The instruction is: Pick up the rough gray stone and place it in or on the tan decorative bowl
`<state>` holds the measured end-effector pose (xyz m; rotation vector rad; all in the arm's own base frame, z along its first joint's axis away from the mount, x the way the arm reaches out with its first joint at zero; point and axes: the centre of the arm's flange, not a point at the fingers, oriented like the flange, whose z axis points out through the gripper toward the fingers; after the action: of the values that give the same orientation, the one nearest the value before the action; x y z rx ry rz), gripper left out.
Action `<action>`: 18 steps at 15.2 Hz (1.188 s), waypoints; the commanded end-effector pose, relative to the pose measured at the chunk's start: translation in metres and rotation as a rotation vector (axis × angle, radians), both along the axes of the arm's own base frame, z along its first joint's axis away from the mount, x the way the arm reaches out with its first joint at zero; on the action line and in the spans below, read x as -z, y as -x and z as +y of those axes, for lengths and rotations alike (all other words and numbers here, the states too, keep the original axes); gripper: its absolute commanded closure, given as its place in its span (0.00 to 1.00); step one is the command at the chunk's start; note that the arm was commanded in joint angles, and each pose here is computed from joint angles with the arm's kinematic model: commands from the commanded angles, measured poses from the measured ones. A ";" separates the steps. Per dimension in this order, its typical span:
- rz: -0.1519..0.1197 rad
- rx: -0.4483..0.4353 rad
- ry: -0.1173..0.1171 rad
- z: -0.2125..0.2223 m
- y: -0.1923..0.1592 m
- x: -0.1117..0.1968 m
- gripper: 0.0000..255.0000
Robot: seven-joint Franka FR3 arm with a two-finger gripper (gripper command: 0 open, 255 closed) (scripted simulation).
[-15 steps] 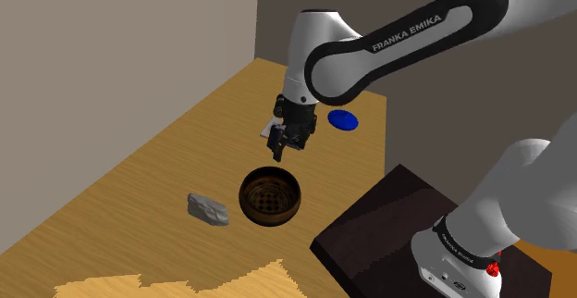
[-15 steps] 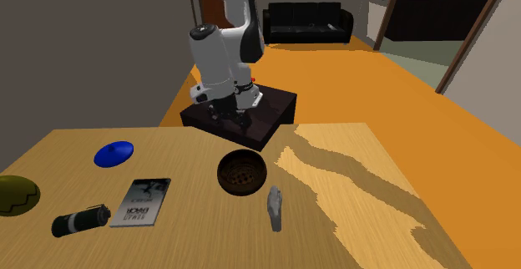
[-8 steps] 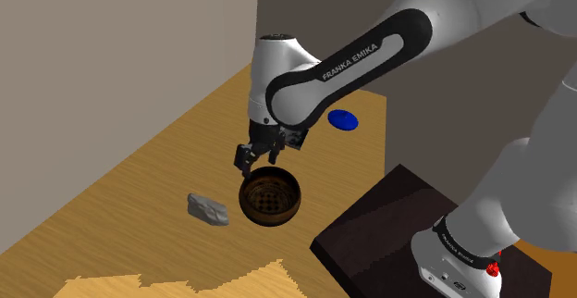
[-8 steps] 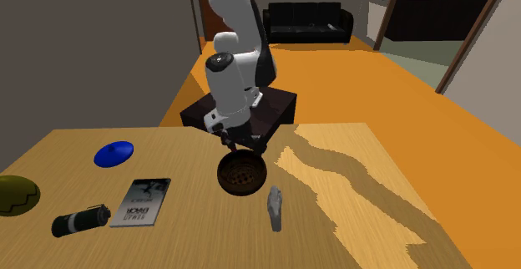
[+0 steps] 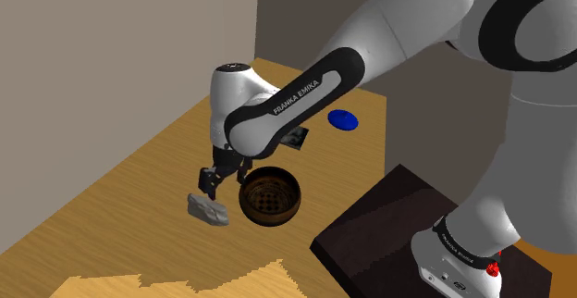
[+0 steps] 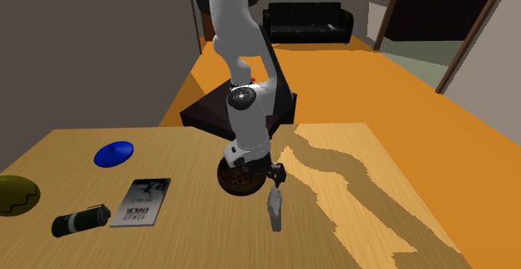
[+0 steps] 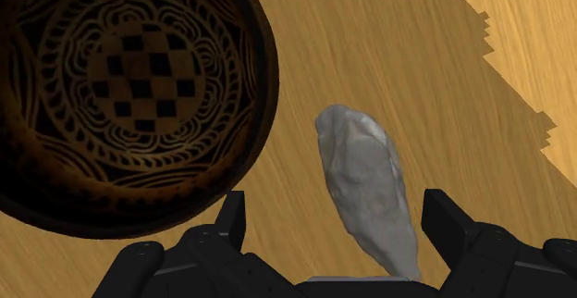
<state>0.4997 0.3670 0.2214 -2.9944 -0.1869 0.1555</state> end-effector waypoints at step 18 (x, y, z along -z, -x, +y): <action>0.001 -0.012 -0.008 0.038 -0.006 0.065 0.00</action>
<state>0.5061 0.4052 0.1564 -2.9857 -0.2056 0.1568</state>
